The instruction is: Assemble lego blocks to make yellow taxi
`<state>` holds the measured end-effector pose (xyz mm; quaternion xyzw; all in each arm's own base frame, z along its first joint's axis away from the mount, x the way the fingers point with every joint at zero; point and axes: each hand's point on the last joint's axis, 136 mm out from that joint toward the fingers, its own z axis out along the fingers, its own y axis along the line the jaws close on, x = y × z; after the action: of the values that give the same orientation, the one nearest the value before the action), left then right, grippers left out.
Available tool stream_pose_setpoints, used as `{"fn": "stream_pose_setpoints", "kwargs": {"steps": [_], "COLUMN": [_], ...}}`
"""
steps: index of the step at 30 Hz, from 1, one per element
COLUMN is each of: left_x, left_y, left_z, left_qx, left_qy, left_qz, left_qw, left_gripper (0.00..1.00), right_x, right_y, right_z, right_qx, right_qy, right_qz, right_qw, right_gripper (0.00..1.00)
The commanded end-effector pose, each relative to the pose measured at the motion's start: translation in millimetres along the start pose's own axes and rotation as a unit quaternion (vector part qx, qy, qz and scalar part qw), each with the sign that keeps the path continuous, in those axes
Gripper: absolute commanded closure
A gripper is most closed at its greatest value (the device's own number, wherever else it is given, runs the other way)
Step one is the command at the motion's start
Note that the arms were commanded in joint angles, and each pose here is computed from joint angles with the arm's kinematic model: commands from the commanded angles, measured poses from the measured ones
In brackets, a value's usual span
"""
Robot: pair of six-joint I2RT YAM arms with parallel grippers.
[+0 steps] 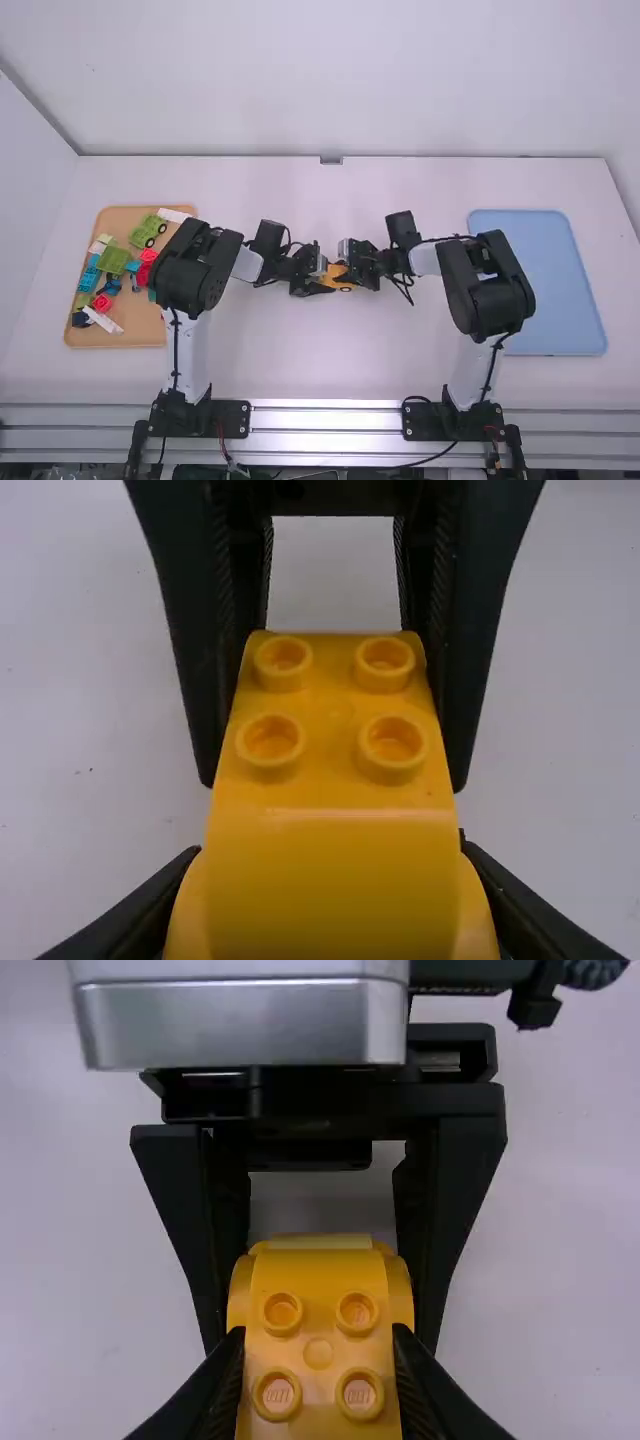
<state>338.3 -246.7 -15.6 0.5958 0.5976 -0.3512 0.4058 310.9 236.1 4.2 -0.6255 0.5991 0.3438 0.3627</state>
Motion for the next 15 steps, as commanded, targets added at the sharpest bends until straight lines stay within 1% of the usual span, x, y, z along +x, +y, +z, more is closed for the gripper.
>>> {"fn": "stream_pose_setpoints", "kwargs": {"steps": [1, 2, 3, 6, 7, 8, 10, 12, 13, 15], "left_x": [5, 5, 4, 5, 5, 5, 5, 6, 6, 8], "left_y": [-8, -8, -7, -6, -7, -8, -8, -8, -8, -9], "left_z": [6, 6, 6, 5, 6, 6, 6, 5, 5, 6], "left_qx": [0.008, 0.008, 0.007, 0.005, 0.007, 0.008, 0.008, 0.007, 0.007, 0.008], "left_qy": [0.006, 0.005, 0.004, 0.004, 0.005, 0.005, 0.006, 0.007, 0.007, 0.012], "left_qz": [-0.028, -0.029, -0.029, -0.027, -0.027, -0.027, -0.028, -0.031, -0.031, -0.034], "left_qw": [1.0, 1.0, 1.0, 1.0, 1.0, 1.0, 1.0, 0.999, 0.999, 0.999], "left_gripper": [0.71, 0.71, 0.7, 0.7, 0.7, 0.71, 0.71, 0.71, 0.71, 0.71], "right_x": [48, 47, 44, 39, 36, 33, 28, 14, 14, -6], "right_y": [29, 30, 32, 29, 23, 19, 10, 2, 2, -7], "right_z": [5, 5, 4, 0, -2, -3, -6, -10, -10, -19], "right_qx": [-0.009, -0.008, -0.006, 0.003, 0.011, 0.016, 0.023, 0.017, 0.017, 0.01], "right_qy": [0.054, 0.049, 0.031, 0.003, -0.007, -0.014, -0.024, -0.052, -0.052, -0.094], "right_qz": [0.039, 0.038, 0.03, 0.026, 0.042, 0.052, 0.065, 0.055, 0.055, 0.039], "right_qw": [0.998, 0.998, 0.999, 1.0, 0.999, 0.998, 0.997, 0.997, 0.997, 0.995], "right_gripper": [1.0, 1.0, 0.99, 0.83, 0.62, 0.5, 0.32, 0.17, 0.17, 0.07]}}
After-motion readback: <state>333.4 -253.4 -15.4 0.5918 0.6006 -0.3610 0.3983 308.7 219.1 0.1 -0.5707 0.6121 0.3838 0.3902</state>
